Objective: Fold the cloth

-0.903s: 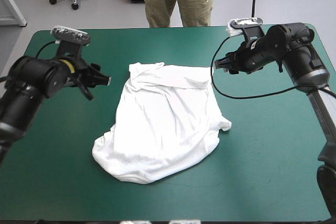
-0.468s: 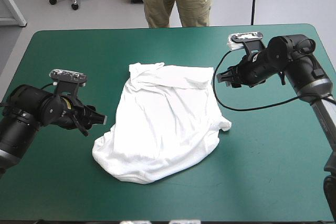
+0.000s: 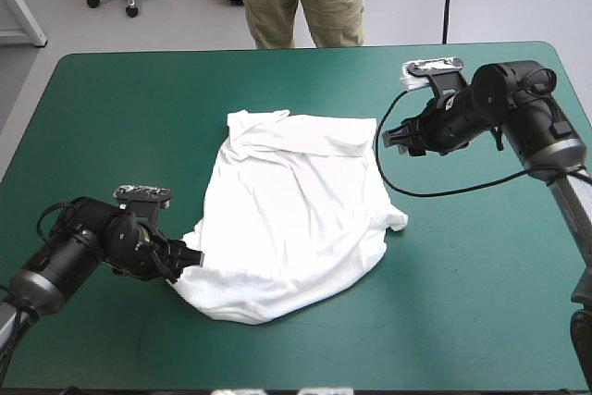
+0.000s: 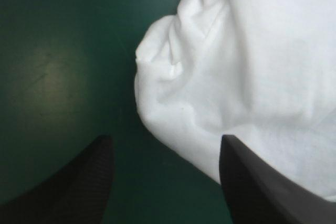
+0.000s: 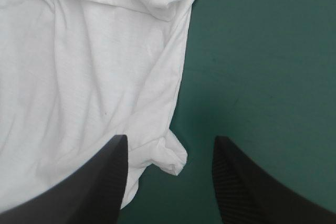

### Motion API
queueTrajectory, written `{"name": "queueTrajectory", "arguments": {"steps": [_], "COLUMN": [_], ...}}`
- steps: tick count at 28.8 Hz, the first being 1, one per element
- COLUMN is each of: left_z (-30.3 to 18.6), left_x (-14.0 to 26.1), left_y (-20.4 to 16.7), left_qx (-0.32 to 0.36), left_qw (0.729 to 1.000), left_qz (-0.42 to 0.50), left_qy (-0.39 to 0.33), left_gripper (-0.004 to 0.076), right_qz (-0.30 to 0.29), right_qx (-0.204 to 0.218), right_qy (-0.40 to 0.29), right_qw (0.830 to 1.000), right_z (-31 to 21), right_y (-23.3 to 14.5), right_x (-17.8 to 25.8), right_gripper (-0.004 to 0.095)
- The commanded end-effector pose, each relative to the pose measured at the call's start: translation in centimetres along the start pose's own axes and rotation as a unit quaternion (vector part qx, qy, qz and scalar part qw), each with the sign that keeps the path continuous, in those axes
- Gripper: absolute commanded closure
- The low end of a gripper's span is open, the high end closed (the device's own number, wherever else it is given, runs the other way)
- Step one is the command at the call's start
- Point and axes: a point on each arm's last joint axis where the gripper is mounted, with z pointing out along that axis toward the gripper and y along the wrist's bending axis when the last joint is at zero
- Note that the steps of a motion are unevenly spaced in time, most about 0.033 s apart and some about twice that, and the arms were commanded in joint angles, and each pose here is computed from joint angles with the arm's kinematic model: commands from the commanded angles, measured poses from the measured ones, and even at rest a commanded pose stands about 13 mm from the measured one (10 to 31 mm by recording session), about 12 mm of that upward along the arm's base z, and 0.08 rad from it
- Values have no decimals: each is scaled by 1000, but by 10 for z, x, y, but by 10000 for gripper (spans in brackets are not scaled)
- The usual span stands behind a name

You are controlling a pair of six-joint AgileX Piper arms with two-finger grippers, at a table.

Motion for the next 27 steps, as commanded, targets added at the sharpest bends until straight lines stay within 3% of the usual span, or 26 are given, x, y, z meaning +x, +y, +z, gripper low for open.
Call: {"name": "queueTrajectory", "arguments": {"steps": [1,13,16,20,22,27], "left_z": [5,54,64,67,67,67], "left_x": [3,-4,-5,-7,-7,-8], "left_y": [-2,-6,-7,-8,-8,-8], "left_qx": [20,20,14,15,16,17], "left_qw": [999,999,999,999,999,999], "left_qz": [-18,-42,-47,-41,-40,-40], "left_qy": [-27,-4,16,12,9,8], "left_gripper": [296,304,403,734,727,727], "right_qz": [-8,-7,-4,-19,-38,-74], "right_qx": [-5,-6,-7,-14,-16,28], "right_qy": [-47,-30,-21,8,34,63], "right_qw": [999,999,1000,1000,999,995], "right_z": [-25,-24,-23,-13,-1,32], "right_y": [3,4,4,15,26,63], "right_x": [-2,1,3,14,23,50], "right_gripper": [445,446,445,445,445,443]}}
